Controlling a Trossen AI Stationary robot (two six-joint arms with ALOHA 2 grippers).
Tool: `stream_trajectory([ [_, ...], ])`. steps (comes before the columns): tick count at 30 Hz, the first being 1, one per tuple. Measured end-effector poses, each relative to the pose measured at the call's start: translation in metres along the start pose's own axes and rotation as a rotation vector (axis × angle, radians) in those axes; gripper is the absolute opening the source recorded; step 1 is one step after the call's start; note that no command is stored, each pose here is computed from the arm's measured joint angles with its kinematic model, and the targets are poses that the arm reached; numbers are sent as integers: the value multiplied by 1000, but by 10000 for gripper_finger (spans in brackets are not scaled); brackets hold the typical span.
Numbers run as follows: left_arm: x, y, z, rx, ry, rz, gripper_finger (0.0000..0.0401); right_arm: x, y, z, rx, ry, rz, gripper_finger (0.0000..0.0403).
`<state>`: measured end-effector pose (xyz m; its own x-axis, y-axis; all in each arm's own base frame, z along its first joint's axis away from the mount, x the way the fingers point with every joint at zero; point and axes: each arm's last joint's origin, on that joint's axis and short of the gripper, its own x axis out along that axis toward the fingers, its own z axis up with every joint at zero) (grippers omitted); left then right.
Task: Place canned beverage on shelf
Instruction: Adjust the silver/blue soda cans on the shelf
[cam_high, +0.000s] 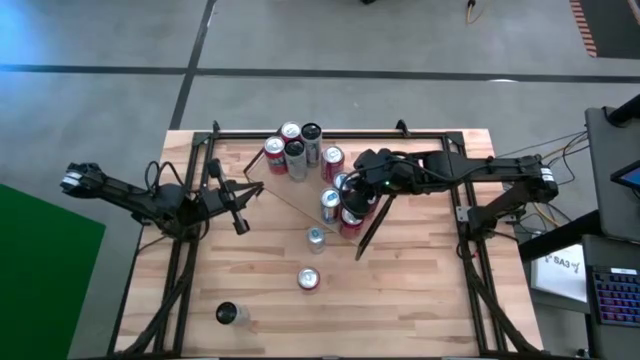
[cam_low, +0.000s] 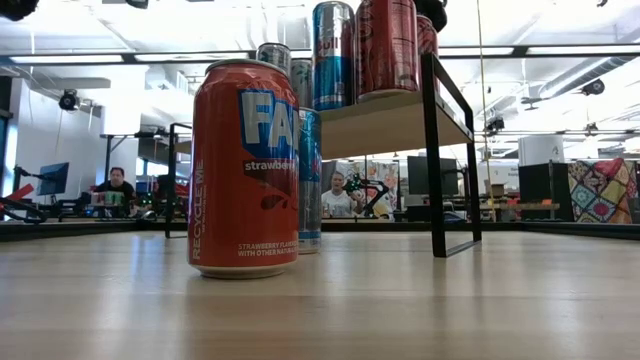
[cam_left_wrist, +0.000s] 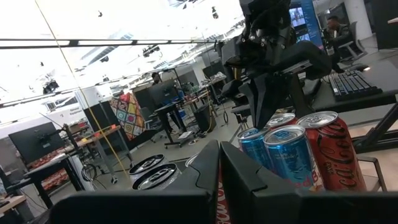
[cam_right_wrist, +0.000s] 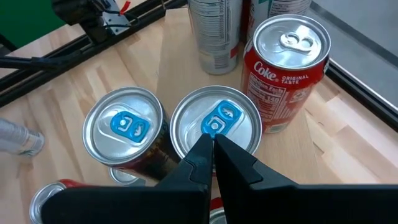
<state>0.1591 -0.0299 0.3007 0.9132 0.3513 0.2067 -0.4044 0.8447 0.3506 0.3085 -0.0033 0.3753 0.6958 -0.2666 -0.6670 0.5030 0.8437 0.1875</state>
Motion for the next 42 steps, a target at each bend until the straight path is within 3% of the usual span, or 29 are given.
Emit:
stream_trajectory([
  [28, 0, 0, 0, 0, 0, 0, 0, -11, -3, 2, 8, -27, 7, 9],
  [42, 0, 0, 0, 0, 0, 0, 0, -18, 5, 34, -9, -119, 36, 9],
])
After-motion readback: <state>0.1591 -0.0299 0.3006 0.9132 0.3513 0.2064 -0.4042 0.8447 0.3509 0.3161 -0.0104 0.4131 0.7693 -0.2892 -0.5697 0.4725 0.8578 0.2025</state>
